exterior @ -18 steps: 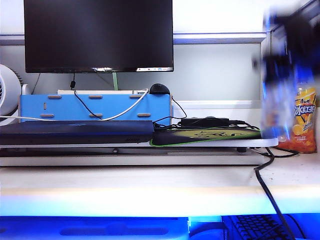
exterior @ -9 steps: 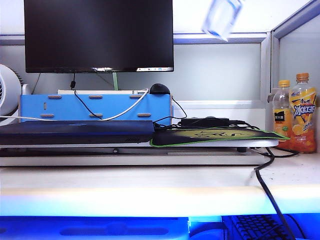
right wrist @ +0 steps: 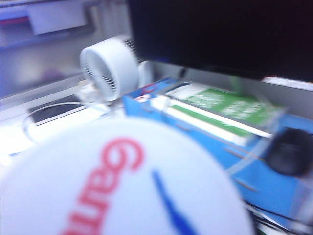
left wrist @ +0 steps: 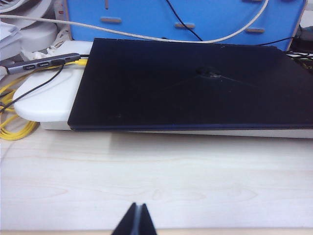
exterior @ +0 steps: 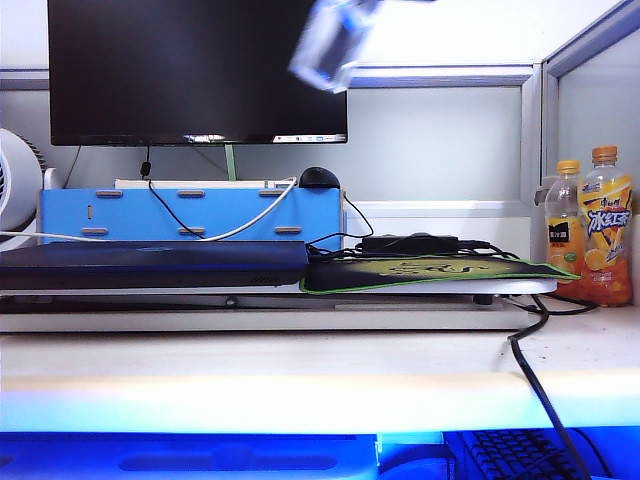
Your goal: Pick up the mineral water bottle and place it on the laptop.
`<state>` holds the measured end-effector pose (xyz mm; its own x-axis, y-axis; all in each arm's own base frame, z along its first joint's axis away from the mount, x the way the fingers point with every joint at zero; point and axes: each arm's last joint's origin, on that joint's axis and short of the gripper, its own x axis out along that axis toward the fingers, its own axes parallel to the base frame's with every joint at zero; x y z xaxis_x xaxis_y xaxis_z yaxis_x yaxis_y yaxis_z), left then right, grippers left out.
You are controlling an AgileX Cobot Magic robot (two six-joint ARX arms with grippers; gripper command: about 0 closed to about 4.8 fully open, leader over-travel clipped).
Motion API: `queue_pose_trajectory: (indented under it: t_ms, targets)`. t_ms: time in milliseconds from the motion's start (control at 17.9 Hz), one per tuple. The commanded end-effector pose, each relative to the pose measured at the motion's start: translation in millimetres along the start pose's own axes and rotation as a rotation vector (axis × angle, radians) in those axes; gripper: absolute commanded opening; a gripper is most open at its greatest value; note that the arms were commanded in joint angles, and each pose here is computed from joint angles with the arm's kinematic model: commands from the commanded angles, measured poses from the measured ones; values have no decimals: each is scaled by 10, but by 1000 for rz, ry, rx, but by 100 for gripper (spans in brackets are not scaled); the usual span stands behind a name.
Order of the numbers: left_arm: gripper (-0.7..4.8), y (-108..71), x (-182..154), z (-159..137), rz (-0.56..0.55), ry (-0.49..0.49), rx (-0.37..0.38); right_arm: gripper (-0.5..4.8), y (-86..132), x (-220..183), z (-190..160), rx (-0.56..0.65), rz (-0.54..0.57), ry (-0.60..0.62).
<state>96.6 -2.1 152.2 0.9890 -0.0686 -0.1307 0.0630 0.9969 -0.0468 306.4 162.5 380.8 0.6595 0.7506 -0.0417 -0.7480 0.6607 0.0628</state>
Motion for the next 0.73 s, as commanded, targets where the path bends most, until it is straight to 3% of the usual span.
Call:
queue_pose_trajectory:
  t_ms: [56, 559, 727]
  targets:
    - [-2, -1, -3, 13, -1, -11, 1, 17, 53, 276, 66, -24, 31, -65]
    - [-2, -1, -3, 14, -1, -11, 1, 17, 232, 1090, -191, -74, 63, -57]
    - [-2, -1, -3, 14, -1, -11, 2, 17, 331, 1268, -310, -124, 22, -51]
